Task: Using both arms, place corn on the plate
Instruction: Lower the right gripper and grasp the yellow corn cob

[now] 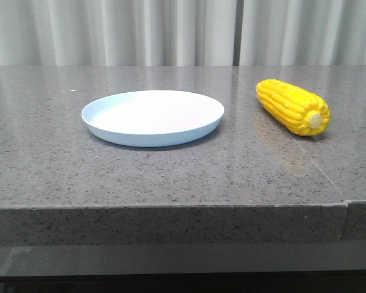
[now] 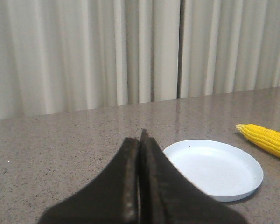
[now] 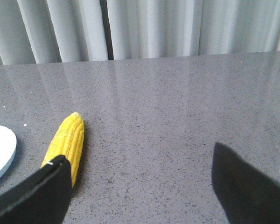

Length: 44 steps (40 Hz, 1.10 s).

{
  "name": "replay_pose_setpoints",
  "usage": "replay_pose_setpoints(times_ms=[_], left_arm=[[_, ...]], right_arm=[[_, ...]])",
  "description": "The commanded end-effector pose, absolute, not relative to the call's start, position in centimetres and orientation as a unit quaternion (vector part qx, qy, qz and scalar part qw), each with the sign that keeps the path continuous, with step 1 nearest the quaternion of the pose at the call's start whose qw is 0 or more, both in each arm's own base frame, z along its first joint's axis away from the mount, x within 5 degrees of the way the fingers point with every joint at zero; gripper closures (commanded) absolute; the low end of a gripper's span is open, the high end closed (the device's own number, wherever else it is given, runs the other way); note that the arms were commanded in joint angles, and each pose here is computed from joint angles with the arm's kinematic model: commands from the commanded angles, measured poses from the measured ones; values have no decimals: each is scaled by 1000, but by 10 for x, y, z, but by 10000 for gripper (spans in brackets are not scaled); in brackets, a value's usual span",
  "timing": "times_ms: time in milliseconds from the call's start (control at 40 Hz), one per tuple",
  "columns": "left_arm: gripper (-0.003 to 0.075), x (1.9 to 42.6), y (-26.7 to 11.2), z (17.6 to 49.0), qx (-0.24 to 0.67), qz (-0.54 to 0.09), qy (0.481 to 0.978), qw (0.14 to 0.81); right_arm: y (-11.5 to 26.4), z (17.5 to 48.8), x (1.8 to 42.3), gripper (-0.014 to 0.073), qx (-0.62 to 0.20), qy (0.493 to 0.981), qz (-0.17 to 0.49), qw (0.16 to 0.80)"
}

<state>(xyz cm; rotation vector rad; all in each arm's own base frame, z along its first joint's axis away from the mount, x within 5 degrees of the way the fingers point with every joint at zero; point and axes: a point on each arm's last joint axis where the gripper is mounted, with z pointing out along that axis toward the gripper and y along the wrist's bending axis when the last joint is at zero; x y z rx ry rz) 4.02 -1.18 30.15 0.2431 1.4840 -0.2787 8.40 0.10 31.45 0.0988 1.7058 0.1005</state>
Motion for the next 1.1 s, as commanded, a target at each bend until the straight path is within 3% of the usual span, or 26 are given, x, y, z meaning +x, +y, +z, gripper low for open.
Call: replay_pose_setpoints(times_ms=[0, 125, 350, 550, 800, 1075], left_arm=[[741, 39, -12, 314, 108, -136, 642, 747], [741, 39, -12, 314, 108, -136, 642, 747], [741, 39, -12, 314, 108, -136, 642, 747], [741, 39, -12, 314, 108, -136, 642, 747], [741, 39, -12, 314, 108, -136, 642, 747], [741, 39, -12, 314, 108, -136, 642, 747]], right_arm=[[0, 337, 91, -39, 52, 720, 50, 691], [0, 347, 115, -39, 55, 751, 54, 656], [8, 362, 178, -39, 46, 839, 80, 536], [39, 364, 236, -39, 12, 868, 135, 478], [75, 339, 300, -39, -24, 908, 149, 392], [87, 302, 347, -39, -35, 942, 139, 303]])
